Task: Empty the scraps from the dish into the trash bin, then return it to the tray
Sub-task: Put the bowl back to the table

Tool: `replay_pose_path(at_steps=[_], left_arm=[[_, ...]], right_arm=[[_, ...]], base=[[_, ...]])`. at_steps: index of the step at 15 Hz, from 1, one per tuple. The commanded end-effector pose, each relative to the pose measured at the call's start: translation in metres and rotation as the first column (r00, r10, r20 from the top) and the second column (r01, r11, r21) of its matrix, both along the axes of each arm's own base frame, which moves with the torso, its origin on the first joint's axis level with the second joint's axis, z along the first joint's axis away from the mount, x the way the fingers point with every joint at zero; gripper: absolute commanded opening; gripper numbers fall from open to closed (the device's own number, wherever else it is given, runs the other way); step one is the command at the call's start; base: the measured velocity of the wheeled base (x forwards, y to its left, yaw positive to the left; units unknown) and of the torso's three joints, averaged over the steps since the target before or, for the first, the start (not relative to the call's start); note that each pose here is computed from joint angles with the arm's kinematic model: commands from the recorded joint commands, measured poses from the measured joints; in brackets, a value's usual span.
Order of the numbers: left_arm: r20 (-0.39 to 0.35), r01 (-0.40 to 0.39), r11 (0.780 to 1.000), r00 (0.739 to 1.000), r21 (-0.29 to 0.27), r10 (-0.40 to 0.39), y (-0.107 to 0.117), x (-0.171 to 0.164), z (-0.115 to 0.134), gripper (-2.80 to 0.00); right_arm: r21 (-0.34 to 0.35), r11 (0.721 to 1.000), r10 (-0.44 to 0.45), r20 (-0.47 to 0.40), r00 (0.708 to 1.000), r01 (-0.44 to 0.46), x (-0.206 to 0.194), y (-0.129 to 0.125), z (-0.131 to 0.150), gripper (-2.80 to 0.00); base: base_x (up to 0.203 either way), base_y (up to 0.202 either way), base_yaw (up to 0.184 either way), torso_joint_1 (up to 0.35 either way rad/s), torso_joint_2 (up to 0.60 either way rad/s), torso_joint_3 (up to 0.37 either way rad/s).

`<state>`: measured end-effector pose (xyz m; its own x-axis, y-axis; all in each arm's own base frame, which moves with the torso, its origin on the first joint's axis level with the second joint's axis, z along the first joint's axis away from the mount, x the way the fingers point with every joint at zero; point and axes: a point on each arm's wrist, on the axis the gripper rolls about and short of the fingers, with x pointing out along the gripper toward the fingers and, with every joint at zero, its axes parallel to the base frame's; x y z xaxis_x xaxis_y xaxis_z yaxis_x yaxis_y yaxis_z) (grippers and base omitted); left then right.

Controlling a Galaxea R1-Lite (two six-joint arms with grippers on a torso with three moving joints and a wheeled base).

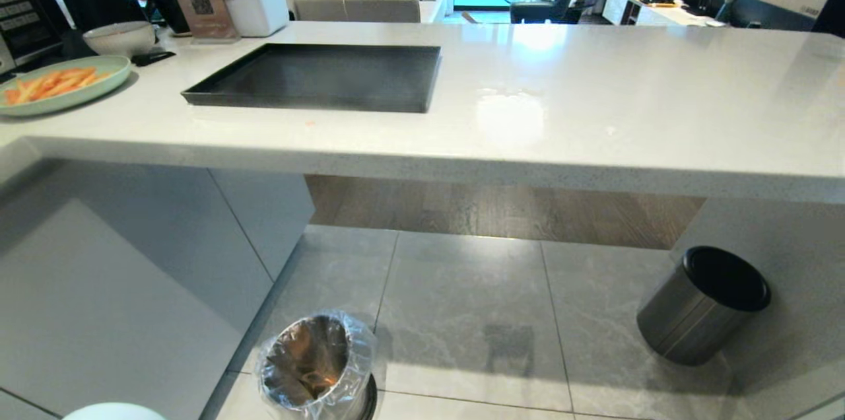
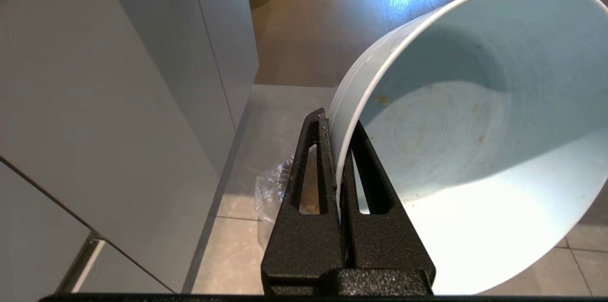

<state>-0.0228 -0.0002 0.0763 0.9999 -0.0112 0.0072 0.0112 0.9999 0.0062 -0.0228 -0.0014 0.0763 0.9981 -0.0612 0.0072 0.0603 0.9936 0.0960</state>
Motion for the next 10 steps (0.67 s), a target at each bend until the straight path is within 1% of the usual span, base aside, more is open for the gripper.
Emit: replay_pose_path(at_steps=[1,4,10], left_arm=[[0.000,0.001,1.000,1.000,0.001,-0.001,0.0000,0.0000,0.0000,-2.80],[0.000,0.001,1.000,1.000,0.001,-0.001,0.0000,0.0000,0.0000,-2.80],[0.000,0.000,1.000,1.000,0.001,0.000,0.0000,0.0000,0.0000,-2.80]], right_arm=[[0.001,1.000,0.000,0.000,1.000,0.000,0.0000,0.0000,0.0000,-2.80],[0.001,1.000,0.000,0.000,1.000,0.000,0.0000,0.0000,0.0000,-2.80],[0.001,1.000,0.000,0.000,1.000,0.000,0.0000,0.0000,0.0000,-2.80]], base=[[0.000,0.000,0.000,0.017,-0.43,-0.413],[0.000,0.000,0.000,0.030,-0.44,-0.399],[0.000,0.000,0.000,0.103,-0.47,-0.373]])
